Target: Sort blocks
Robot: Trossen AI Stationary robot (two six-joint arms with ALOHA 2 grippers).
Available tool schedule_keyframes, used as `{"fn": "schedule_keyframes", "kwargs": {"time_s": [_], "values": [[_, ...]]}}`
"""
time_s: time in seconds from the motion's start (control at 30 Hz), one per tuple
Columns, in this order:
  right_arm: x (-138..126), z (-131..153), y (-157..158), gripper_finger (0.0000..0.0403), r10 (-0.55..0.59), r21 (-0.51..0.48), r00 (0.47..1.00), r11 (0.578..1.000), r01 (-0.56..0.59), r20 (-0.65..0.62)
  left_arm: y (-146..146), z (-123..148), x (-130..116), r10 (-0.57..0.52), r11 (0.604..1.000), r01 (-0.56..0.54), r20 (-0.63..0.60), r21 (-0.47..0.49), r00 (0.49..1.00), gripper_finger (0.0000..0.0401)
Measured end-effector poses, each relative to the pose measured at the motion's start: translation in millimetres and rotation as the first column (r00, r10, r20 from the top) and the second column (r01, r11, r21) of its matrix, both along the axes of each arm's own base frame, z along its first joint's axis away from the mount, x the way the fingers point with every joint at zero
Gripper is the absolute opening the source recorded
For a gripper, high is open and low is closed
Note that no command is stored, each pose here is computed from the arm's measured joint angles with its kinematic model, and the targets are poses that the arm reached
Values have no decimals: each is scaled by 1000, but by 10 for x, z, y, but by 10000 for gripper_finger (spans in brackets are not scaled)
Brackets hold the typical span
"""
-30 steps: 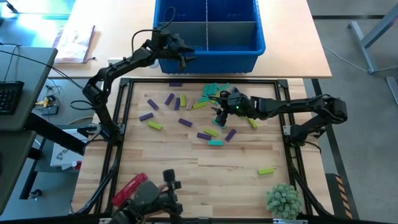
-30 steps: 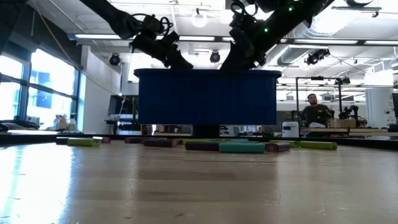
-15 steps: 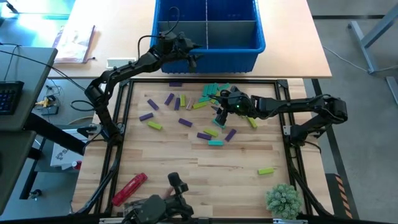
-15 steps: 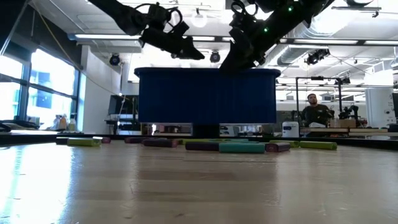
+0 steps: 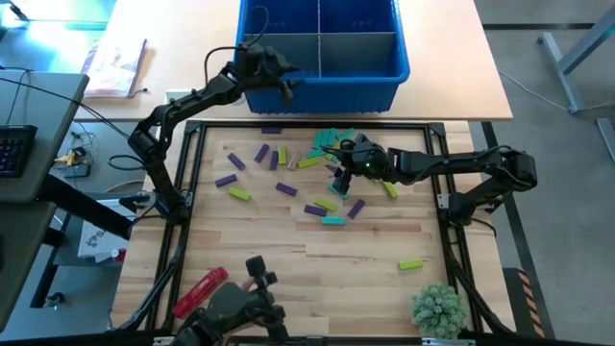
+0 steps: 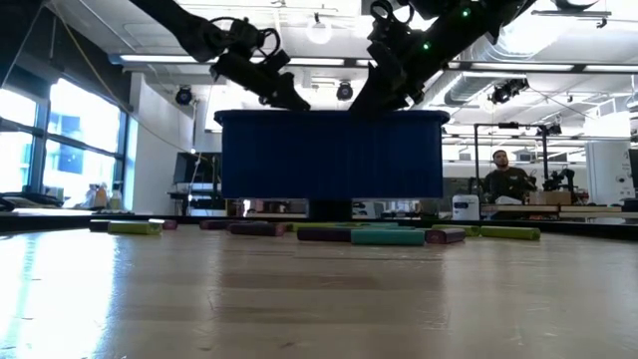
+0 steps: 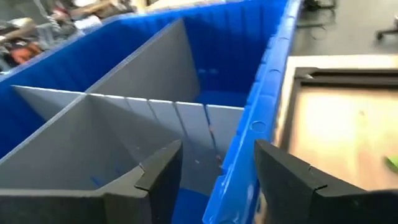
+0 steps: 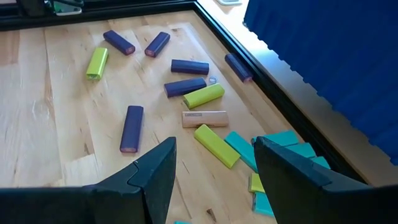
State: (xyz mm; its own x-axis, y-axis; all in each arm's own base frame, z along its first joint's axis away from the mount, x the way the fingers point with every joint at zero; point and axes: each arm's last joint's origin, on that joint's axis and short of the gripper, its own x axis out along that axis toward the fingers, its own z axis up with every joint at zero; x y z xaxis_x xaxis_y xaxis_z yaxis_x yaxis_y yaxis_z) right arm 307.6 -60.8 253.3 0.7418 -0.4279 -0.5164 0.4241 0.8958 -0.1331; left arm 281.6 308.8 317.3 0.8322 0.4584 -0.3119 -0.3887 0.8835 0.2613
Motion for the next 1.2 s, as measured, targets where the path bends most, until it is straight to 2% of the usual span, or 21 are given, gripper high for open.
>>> {"fn": "schedule_keyframes", "kwargs": {"time_s": [0.33,0.77,1.2], "values": [[3,-2,14,201,6,-2,1000,1000,-6,-2,-77,-108,11,-72,997,69,-115,-26,991,180],[-16,-34,18,201,7,9,999,1000,-7,-39,-160,-252,-19,-88,994,68,-275,-81,957,180],[-14,-35,22,201,18,20,999,1000,-17,-36,-262,-332,70,-90,995,70,-310,-78,946,180]]}}
